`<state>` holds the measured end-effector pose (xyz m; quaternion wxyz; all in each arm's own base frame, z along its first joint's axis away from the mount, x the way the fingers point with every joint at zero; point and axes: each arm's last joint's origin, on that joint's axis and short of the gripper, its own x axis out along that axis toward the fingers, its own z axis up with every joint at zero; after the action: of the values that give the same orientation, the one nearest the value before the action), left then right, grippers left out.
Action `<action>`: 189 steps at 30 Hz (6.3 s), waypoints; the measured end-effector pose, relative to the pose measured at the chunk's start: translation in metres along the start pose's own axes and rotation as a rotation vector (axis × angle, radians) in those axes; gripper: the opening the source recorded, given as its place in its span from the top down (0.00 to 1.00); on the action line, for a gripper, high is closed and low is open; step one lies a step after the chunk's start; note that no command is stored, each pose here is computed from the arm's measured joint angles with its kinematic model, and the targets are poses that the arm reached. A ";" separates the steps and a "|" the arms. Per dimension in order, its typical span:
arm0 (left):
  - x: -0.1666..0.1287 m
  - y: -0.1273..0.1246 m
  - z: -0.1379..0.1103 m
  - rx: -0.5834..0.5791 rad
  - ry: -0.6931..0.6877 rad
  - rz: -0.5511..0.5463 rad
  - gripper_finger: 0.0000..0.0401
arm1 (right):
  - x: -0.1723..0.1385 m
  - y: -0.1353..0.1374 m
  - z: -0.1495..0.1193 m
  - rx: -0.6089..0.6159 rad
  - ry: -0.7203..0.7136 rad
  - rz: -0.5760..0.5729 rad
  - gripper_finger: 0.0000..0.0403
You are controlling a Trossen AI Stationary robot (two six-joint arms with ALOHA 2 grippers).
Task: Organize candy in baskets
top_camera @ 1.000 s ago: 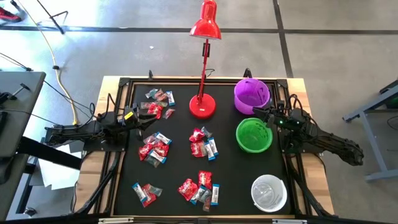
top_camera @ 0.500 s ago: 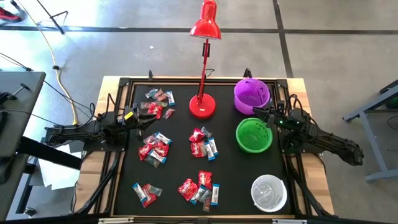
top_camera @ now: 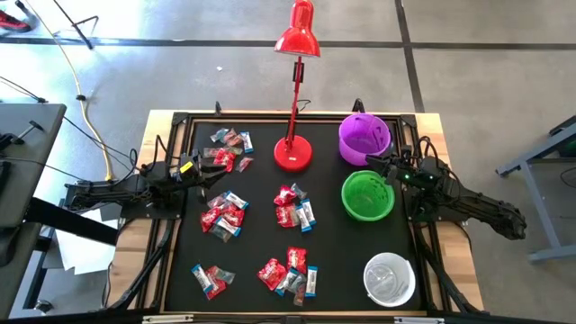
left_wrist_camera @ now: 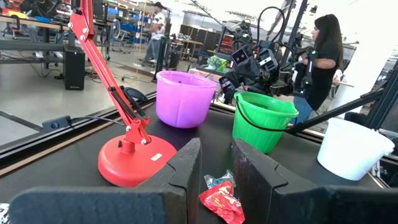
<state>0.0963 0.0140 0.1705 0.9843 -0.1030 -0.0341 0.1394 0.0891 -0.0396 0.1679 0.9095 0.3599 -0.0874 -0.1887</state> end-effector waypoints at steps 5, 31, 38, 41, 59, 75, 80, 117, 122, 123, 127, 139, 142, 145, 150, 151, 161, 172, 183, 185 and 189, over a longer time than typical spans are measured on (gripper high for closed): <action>0.000 0.000 0.000 0.000 0.000 0.000 0.81 | 0.000 0.000 0.000 0.000 0.000 0.000 0.70; 0.000 0.000 0.000 0.000 0.000 -0.007 0.81 | 0.000 0.000 0.000 0.000 0.000 0.000 0.70; 0.000 0.000 0.000 0.000 0.001 -0.007 0.81 | 0.000 0.000 0.000 0.000 0.000 0.000 0.70; 0.000 0.000 0.000 0.000 0.003 -0.014 0.81 | 0.000 0.000 0.000 0.000 0.000 0.000 0.70; 0.000 0.000 0.007 0.084 -0.075 0.024 0.81 | 0.000 0.000 0.000 0.000 0.000 0.000 0.70; -0.004 -0.008 0.041 -0.078 -0.167 -0.046 0.81 | 0.000 0.000 0.000 0.000 0.000 0.000 0.70; -0.003 -0.014 0.082 0.023 -0.215 0.039 0.81 | 0.000 0.000 0.000 0.000 0.000 0.000 0.70; 0.103 -0.050 0.159 0.104 -0.028 0.176 0.81 | -0.001 0.003 0.005 0.344 -0.046 -0.012 0.70; 0.103 -0.050 0.159 0.084 -0.034 0.175 0.81 | -0.010 0.032 0.035 0.232 -0.101 0.094 0.70; 0.103 -0.050 0.159 0.085 -0.033 0.175 0.81 | -0.012 0.039 0.041 0.206 -0.112 0.104 0.70; 0.103 -0.050 0.160 0.083 -0.032 0.177 0.81 | -0.019 0.063 0.067 0.125 -0.097 0.073 0.70; 0.087 -0.057 0.221 0.126 0.171 0.292 0.81 | 0.013 0.117 0.124 -0.144 0.266 -0.258 0.70; 0.081 -0.055 0.226 0.168 0.302 0.373 0.81 | 0.027 0.122 0.131 -0.204 0.391 -0.359 0.70; 0.077 -0.052 0.225 0.189 0.419 0.437 0.81 | 0.041 0.124 0.133 -0.235 0.504 -0.449 0.70; 0.077 -0.044 0.216 0.221 0.605 0.500 0.81 | 0.059 0.128 0.138 -0.250 0.606 -0.509 0.70; 0.078 -0.042 0.215 0.223 0.639 0.505 0.81 | 0.062 0.130 0.139 -0.250 0.615 -0.515 0.70; 0.094 -0.019 0.193 0.290 1.000 0.529 0.81 | 0.070 0.136 0.145 -0.242 0.672 -0.561 0.70; 0.136 -0.002 0.152 0.307 1.212 0.575 0.81 | 0.056 0.128 0.137 -0.192 0.813 -0.706 0.70; 0.155 0.012 0.083 0.197 1.168 0.583 0.81 | 0.050 0.125 0.135 -0.273 0.904 -0.711 0.70; 0.155 0.015 0.071 0.172 1.141 0.597 0.81 | 0.049 0.125 0.135 -0.293 0.912 -0.702 0.70; 0.150 0.024 0.046 0.117 1.119 0.634 0.81 | 0.049 0.125 0.135 -0.323 0.924 -0.688 0.70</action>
<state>0.2292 0.0877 0.2164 0.7684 -0.1115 0.5239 0.3503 0.1297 -0.0595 0.3530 0.7830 0.2695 0.4688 -0.3073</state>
